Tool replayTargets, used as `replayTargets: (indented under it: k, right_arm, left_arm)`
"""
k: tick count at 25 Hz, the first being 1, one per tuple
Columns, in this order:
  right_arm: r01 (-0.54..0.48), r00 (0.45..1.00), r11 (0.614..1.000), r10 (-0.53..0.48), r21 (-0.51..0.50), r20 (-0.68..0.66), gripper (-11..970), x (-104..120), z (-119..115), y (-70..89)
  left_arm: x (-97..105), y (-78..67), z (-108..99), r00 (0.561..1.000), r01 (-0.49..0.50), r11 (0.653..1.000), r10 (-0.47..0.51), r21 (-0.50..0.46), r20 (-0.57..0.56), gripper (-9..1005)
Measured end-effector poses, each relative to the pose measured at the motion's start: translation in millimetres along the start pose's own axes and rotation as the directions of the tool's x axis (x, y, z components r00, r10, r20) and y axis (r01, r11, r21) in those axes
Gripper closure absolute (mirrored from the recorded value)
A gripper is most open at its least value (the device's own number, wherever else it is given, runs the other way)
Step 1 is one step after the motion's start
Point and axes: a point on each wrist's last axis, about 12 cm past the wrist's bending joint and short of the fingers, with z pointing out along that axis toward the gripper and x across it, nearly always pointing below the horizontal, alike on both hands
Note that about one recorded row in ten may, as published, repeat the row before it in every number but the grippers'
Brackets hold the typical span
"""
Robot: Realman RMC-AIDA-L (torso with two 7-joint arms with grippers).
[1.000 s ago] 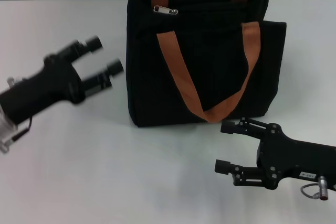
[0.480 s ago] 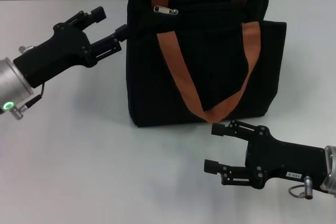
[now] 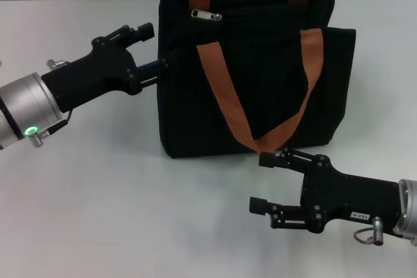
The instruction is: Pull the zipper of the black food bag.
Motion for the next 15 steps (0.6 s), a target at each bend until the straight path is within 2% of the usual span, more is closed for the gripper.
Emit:
replayTargets:
  k: [9, 15]
  right_arm:
    - [0.018, 1.0, 1.0, -0.018, 0.005, -0.008, 120, 3, 6, -0.1]
    - [0.015, 1.0, 1.0, -0.015, 0.01, -0.006, 119, 4, 5, 1.4]
  left_arm:
    - [-4, 1.1, 23, 0.998, -0.048, 0.999, 0.049, 0.026, -0.05, 263]
    - [-8, 1.9, 26, 0.998, -0.055, 0.998, 0.057, 0.028, -0.039, 271]
